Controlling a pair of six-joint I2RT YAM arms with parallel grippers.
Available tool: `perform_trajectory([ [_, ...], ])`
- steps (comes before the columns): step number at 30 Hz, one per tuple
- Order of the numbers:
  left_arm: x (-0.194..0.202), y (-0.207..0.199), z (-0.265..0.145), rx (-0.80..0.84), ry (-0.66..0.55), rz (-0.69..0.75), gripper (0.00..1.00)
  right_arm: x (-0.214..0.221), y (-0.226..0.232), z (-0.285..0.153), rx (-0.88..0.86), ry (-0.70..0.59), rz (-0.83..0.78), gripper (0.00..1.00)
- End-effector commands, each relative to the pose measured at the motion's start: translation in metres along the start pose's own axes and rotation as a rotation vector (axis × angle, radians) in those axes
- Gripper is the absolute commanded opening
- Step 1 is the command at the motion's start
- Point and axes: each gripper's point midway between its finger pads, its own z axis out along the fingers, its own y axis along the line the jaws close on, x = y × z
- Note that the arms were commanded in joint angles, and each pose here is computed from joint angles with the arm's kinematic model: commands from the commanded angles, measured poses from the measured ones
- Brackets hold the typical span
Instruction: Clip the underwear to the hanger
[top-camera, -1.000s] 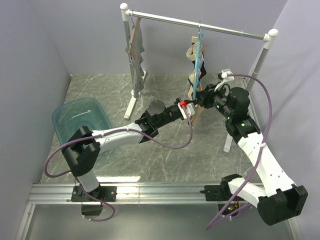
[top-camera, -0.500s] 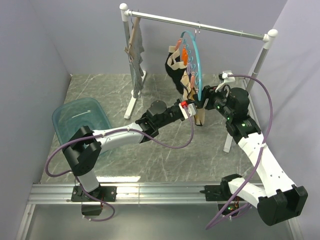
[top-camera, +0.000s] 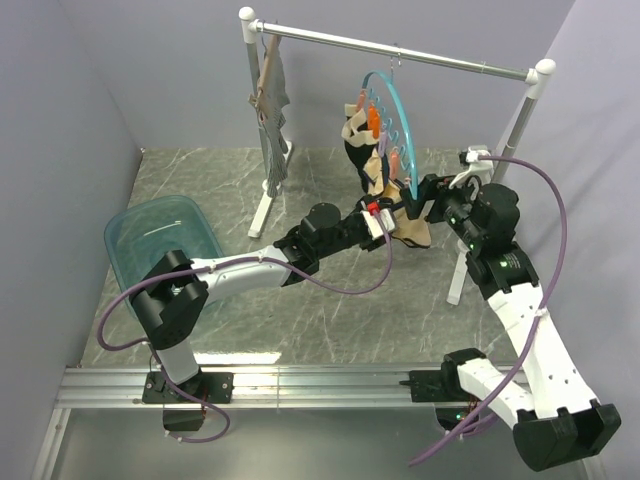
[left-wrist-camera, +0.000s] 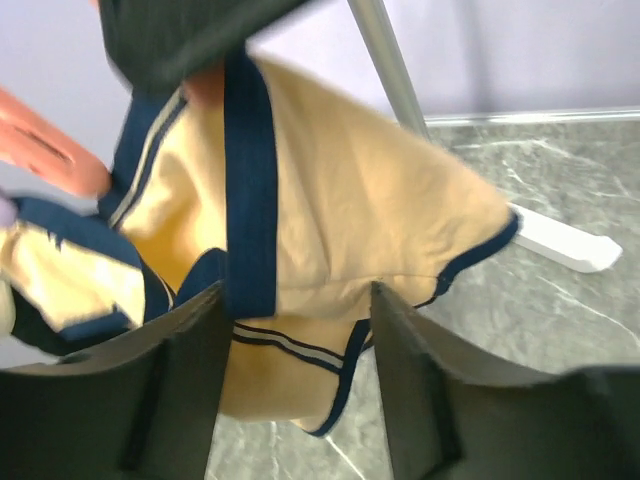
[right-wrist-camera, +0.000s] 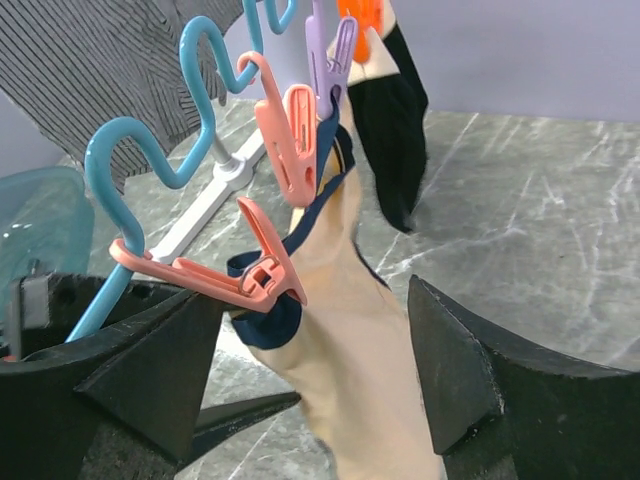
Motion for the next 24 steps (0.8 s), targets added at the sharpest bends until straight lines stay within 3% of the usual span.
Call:
perform_trajectory([
  [1,-0.012,-0.002,-0.005,0.013,-0.011,-0.05,0.62,-0.021,-0.001,-0.013,0.006,-0.058,-0.032,0.81],
  [6,-0.013,-0.006,-0.016,0.026,0.024,-0.115,0.87,-0.018,-0.005,-0.022,0.007,-0.053,-0.042,0.82],
  [10,-0.019,-0.008,-0.032,0.035,0.063,-0.173,0.93,-0.018,-0.006,-0.031,-0.004,-0.057,-0.059,0.83],
  [11,-0.021,-0.01,-0.036,0.037,0.069,-0.2,0.99,-0.017,-0.009,-0.033,0.001,-0.054,-0.062,0.83],
  [15,-0.026,-0.013,-0.057,0.039,0.115,-0.303,0.99,-0.015,-0.005,-0.043,-0.032,-0.051,-0.087,0.84],
  [19,-0.041,-0.01,-0.082,0.025,0.145,-0.493,0.99,-0.012,0.01,-0.057,-0.111,-0.047,-0.125,0.86],
  [24,-0.031,0.014,-0.112,-0.097,0.285,-0.702,0.99,-0.005,0.021,-0.07,-0.164,-0.007,-0.121,0.89],
])
